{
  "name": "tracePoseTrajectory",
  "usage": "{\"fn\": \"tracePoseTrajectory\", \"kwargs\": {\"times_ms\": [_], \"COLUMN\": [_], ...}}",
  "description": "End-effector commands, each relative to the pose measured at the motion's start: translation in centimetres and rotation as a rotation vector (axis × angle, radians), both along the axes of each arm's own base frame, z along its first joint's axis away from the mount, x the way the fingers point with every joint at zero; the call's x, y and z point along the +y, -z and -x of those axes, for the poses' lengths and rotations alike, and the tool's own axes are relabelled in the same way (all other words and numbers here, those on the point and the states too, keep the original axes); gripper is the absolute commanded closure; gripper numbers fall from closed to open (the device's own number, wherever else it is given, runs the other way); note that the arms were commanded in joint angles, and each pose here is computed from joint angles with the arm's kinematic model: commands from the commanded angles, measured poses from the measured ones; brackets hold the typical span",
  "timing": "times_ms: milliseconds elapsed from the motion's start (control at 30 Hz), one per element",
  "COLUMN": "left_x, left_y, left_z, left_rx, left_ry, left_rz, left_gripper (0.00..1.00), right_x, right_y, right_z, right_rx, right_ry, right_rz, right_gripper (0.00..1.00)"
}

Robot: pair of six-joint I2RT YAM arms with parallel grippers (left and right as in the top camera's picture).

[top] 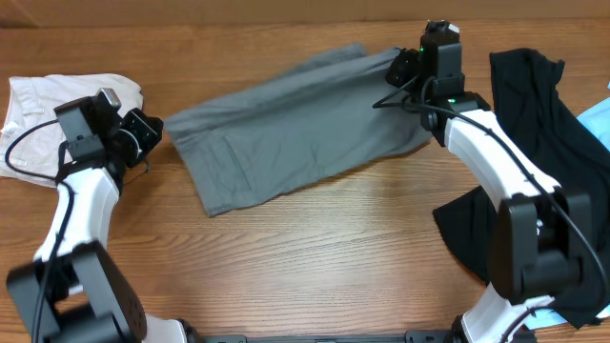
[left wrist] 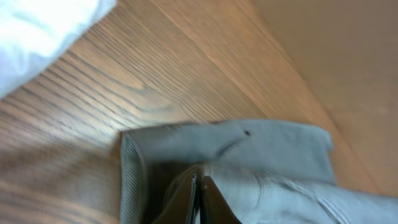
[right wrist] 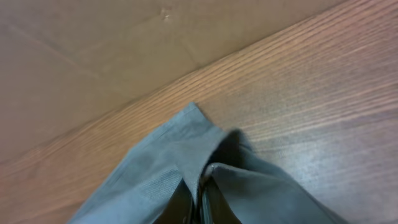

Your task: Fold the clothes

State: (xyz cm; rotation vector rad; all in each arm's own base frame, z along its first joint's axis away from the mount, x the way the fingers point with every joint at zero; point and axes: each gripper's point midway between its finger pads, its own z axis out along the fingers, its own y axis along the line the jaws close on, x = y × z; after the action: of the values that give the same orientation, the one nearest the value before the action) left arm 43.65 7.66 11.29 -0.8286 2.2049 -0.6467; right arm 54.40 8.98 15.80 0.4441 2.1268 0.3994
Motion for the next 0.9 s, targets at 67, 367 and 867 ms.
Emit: {"fn": "tracePoseTrajectory", "kwargs": {"times_ms": [67,367,867], "left_x": [0.9,0.5,-1.7], "left_y": [3.6,5.9,3.0], "left_z": [-1.7,-1.8,-4.9], "left_rx": [0.044,0.080,-0.083], "left_ry": [-0.063,-0.051,0.022], "left_rz": [0.016,0.040,-0.077], "left_gripper": [0.87,0.76,0.48], "right_x": [-0.9,-0.6,-3.2], "right_y": [-0.8,-0.7,10.4], "right_z": [-2.2,-3.2,7.1], "right_rx": [-0.088,-0.134,0.497], "right_ry": [0.028,0.025,-0.013], "right_rz": [0.004,-0.006,0.075], "right_gripper": [0.93,0.43,0.00]}}
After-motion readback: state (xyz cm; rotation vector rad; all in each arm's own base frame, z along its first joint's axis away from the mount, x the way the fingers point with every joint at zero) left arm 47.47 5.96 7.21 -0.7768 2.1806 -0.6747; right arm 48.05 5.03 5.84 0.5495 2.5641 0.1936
